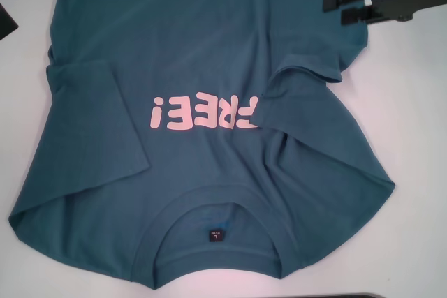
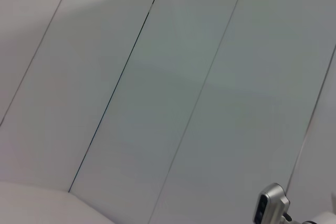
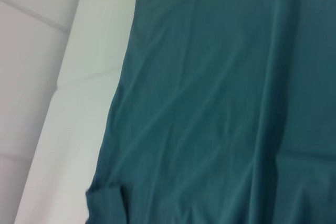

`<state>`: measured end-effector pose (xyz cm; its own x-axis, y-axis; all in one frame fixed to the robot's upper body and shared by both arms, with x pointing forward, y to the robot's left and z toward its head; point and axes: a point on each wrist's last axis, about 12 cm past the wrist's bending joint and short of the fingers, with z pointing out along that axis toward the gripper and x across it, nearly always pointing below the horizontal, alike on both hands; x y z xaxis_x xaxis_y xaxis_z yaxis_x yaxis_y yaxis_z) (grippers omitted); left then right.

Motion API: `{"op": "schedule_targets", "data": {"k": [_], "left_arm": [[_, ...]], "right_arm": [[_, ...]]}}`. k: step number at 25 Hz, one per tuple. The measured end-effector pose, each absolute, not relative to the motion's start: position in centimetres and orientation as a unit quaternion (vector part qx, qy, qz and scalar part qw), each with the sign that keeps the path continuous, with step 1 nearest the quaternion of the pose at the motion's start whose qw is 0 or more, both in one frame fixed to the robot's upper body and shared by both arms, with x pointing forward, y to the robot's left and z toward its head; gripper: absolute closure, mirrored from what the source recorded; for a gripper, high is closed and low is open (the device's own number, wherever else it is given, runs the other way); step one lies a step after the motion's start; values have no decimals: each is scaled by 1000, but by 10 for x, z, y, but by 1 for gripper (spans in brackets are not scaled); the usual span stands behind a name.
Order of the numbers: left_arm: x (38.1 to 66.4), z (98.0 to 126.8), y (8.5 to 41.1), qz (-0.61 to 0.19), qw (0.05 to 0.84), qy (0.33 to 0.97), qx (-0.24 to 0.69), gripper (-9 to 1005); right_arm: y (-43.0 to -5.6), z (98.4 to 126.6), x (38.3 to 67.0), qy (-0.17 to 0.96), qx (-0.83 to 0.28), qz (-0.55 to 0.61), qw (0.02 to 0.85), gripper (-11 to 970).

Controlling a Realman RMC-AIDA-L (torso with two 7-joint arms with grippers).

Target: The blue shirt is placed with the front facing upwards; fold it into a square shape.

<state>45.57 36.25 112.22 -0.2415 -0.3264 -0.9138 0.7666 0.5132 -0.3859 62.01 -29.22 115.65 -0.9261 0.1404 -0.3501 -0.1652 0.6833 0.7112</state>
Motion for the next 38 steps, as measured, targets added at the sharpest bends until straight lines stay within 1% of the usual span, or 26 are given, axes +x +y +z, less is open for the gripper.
{"op": "schedule_targets", "data": {"k": [3, 10, 12, 17, 24, 30, 35, 38], "left_arm": [[456, 1122, 362, -463, 591, 638, 172, 397], [456, 1124, 364, -460, 599, 633, 167, 397], [456, 1124, 364, -459, 600, 634, 166, 397], [458, 1124, 365, -455, 603, 636, 159, 397], [457, 1125, 368, -454, 610, 632, 151, 397], [458, 1124, 368, -448, 612, 635, 147, 397], [462, 1124, 367, -447, 613, 634, 147, 397], [463, 1125, 366, -447, 614, 633, 148, 397]], "right_arm": [[-294, 1163, 617, 904, -24, 396, 158, 364], [-325, 1182, 602, 926, -15, 366, 89, 354], [-328, 1180, 598, 933, -14, 353, 71, 351], [-318, 1154, 594, 940, -8, 339, 28, 343], [-308, 1130, 600, 938, 28, 339, 62, 333], [-295, 1108, 600, 923, 62, 372, 75, 324], [-282, 1099, 602, 915, 75, 386, 90, 316], [-280, 1097, 606, 906, 91, 397, 117, 312]]}}
